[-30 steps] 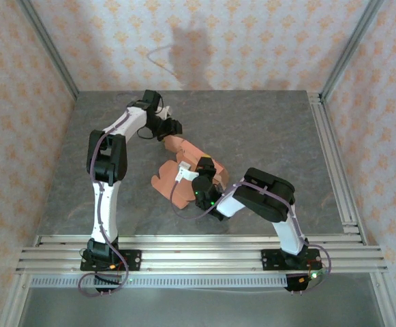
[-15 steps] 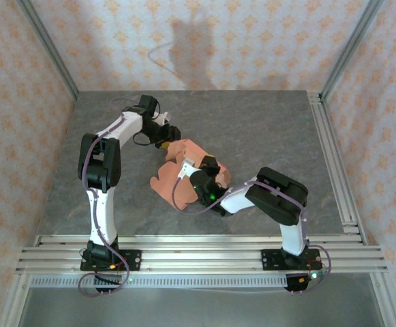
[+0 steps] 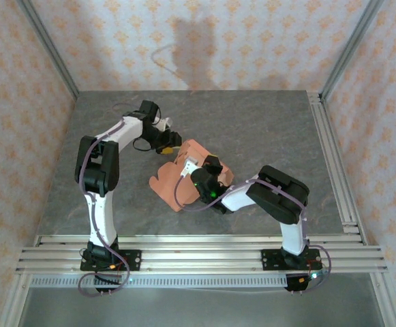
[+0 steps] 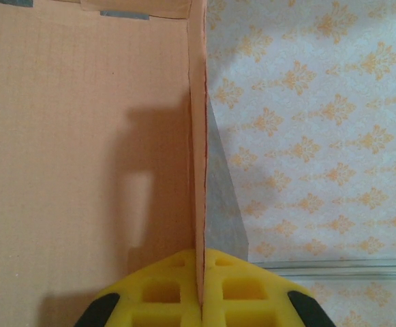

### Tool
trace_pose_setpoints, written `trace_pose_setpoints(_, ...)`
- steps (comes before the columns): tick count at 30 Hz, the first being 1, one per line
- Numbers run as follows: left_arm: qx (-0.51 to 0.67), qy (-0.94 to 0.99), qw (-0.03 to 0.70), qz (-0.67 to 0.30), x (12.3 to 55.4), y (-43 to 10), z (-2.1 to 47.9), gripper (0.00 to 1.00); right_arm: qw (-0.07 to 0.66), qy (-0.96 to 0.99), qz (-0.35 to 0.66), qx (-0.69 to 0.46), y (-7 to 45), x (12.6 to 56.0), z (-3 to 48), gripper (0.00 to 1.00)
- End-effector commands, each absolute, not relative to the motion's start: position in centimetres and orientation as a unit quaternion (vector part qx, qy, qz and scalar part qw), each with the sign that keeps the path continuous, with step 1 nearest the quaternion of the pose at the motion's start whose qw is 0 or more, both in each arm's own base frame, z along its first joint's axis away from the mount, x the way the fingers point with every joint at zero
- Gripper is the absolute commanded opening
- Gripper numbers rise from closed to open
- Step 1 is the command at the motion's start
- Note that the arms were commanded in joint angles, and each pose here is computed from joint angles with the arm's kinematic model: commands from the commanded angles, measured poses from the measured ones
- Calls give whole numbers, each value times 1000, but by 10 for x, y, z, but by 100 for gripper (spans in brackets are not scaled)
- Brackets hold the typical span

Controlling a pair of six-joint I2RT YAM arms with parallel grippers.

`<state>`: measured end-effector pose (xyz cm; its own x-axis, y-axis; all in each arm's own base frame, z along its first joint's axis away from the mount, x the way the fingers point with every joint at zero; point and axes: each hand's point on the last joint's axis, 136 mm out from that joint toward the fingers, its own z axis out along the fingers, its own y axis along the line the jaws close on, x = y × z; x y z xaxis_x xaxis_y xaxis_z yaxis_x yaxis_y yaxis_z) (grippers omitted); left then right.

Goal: Fold the paper box

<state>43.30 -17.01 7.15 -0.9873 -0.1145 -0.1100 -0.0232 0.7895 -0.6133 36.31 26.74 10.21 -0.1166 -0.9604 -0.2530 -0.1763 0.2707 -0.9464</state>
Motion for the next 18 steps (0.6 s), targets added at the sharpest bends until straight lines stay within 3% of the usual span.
trace_pose_setpoints(1,-18,943,114,-311,437,-166,84,53,490,630,-399,-452,269,365,108,0)
trace_pose_setpoints(18,33,930,230,-285,425,-152,111,58,487,610,-422,-461,271,367,110,0)
